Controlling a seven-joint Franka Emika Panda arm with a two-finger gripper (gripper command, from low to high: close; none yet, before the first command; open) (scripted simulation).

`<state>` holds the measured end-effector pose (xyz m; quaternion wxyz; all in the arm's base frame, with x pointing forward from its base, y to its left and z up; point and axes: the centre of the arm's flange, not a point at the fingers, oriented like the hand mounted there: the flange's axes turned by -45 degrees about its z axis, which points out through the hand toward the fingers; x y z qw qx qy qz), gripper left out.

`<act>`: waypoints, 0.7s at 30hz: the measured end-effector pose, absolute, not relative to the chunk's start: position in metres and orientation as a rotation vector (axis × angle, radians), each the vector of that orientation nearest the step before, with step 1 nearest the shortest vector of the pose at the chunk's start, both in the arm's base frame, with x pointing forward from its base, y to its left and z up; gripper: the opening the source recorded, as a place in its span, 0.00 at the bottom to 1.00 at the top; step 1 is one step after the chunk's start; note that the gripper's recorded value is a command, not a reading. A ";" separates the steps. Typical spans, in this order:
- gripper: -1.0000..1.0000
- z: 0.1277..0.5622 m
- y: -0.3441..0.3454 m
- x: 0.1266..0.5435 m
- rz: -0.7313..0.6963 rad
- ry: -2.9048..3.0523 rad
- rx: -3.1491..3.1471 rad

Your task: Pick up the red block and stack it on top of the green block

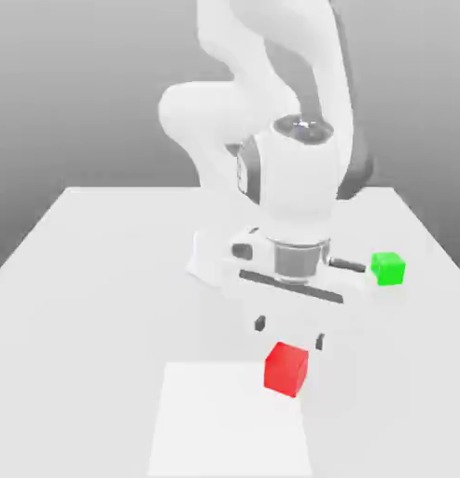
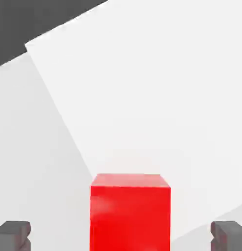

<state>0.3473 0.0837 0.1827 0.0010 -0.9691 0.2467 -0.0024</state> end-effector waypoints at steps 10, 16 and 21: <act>0.00 0.144 0.084 0.343 -0.003 0.770 -3.044; 0.00 0.185 0.086 0.345 -0.005 0.767 -3.045; 0.00 0.213 0.117 0.332 -0.003 0.518 -3.096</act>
